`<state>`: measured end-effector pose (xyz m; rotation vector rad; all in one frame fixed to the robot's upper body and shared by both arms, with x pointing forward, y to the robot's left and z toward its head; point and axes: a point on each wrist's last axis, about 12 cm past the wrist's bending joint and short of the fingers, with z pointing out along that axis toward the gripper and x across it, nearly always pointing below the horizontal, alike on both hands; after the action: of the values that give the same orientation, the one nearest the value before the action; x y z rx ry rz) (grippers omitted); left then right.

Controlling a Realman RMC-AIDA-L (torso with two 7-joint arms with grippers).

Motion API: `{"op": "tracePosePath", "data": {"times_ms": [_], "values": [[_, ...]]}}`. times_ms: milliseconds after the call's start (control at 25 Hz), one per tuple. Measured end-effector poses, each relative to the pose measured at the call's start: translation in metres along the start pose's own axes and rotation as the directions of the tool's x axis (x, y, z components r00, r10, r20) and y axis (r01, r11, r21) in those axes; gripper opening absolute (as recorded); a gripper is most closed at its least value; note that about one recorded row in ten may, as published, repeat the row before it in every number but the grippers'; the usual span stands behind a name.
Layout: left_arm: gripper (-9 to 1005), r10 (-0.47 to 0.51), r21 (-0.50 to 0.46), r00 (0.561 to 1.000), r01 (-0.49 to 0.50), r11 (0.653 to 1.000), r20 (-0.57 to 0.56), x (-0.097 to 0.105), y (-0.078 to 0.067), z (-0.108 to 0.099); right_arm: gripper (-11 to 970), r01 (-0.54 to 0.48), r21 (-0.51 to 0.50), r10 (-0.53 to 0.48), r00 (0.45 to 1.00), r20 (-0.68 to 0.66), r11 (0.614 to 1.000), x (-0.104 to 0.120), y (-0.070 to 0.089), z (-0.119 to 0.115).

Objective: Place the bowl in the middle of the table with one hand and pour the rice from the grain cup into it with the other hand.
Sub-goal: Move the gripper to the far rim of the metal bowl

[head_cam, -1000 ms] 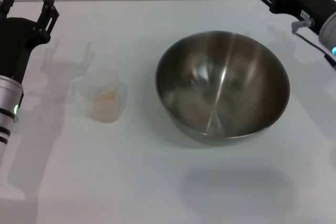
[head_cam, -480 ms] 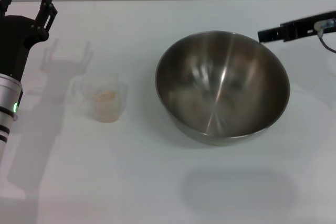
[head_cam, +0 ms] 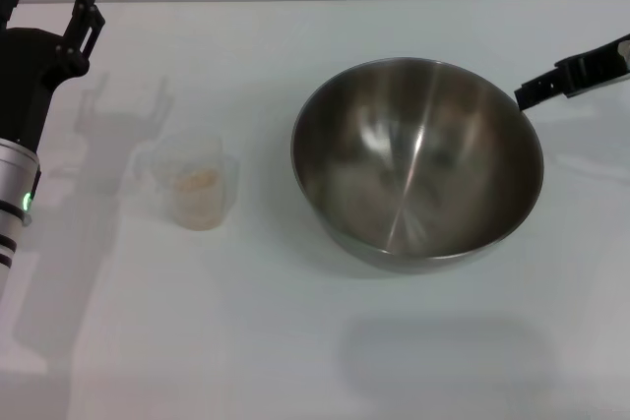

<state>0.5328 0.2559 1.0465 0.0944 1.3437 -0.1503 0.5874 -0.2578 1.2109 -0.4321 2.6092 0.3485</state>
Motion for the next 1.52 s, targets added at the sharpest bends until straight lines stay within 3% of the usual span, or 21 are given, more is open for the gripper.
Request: {"op": "tracePosePath", "data": {"times_ms": [760,1200,1520], "values": [[812,0.006,0.003,1.0,-0.006,1.0,0.016,-0.002,0.001,0.001,651,0.001,-0.029,-0.003,0.998,-0.06,1.0,0.007,-0.005,0.039],[812,0.002,0.002,1.0,-0.002,1.0,0.009,-0.001,0.0,-0.003,461,0.016,-0.036,-0.018,0.998,-0.067,0.999,0.016,-0.007,0.049],[812,0.001,0.006,1.0,-0.001,1.0,0.007,0.0,-0.001,-0.004,114,0.018,-0.03,-0.02,0.998,-0.065,0.999,0.02,-0.01,0.05]]}}
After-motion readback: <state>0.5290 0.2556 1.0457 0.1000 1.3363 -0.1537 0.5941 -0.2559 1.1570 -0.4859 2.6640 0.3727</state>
